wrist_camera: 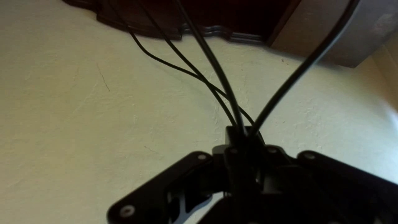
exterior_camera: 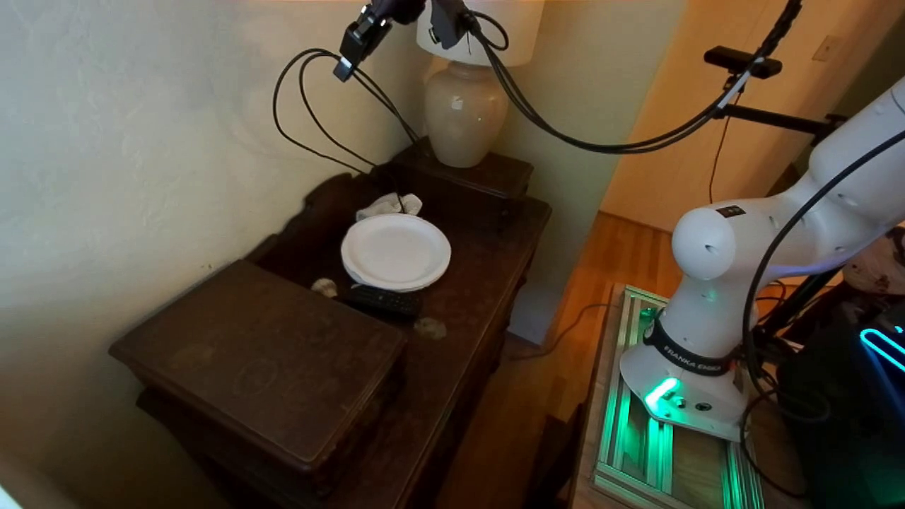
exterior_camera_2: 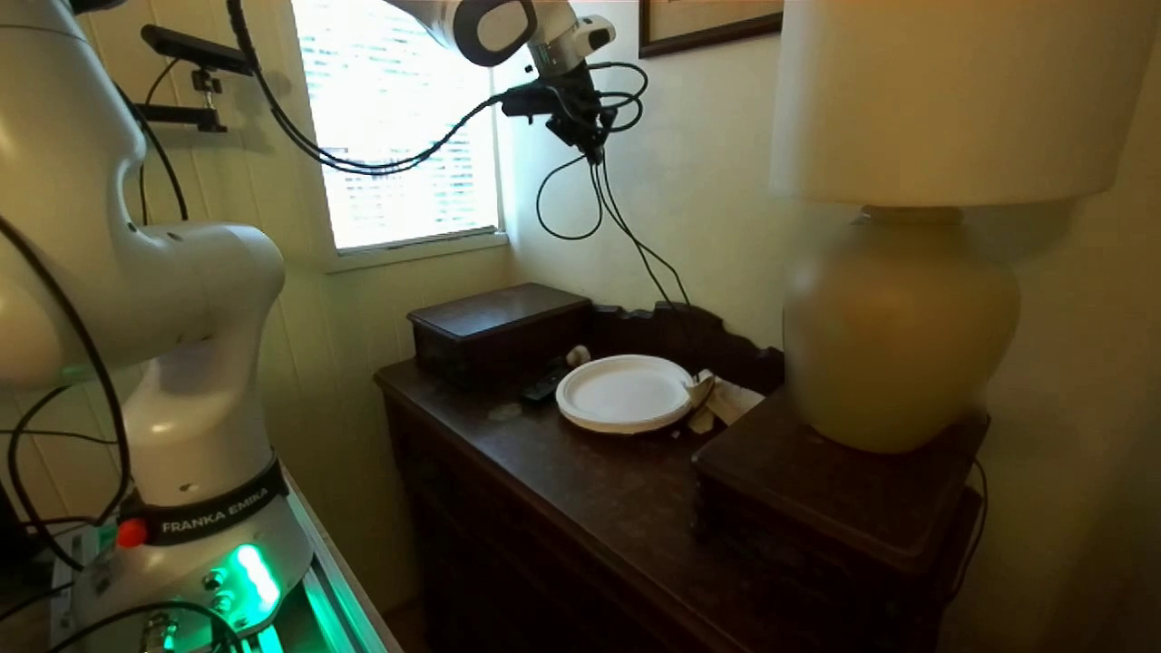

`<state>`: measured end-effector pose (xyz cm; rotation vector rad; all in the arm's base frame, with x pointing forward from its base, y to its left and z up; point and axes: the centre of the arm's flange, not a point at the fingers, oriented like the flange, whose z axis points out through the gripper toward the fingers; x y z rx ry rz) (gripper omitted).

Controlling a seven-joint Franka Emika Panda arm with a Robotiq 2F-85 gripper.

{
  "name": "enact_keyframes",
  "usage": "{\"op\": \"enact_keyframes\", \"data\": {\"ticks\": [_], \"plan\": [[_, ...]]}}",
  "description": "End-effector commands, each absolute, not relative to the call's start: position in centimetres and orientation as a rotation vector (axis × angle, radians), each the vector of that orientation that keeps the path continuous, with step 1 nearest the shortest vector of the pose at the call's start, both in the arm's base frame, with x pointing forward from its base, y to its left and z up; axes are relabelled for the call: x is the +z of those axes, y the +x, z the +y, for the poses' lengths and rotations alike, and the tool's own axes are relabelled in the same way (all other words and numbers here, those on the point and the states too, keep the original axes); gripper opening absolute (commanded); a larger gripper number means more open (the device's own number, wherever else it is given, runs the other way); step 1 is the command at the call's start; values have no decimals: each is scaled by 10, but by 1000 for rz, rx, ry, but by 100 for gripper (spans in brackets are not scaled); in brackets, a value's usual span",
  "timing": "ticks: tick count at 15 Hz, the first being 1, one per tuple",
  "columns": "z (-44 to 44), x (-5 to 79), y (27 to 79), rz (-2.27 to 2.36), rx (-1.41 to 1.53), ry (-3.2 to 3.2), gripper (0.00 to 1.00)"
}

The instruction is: Move the black cable forwards.

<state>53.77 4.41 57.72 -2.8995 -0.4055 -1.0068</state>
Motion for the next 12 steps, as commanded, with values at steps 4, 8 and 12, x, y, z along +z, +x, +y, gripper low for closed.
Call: {"op": "enact_keyframes", "data": {"ticks": [4, 8, 12], "plan": [[62, 606, 540, -490, -1076, -2809, 2], [99, 633, 547, -608, -1106, -2620, 2], [139, 641, 544, -696, -1037, -2458, 2]]}}
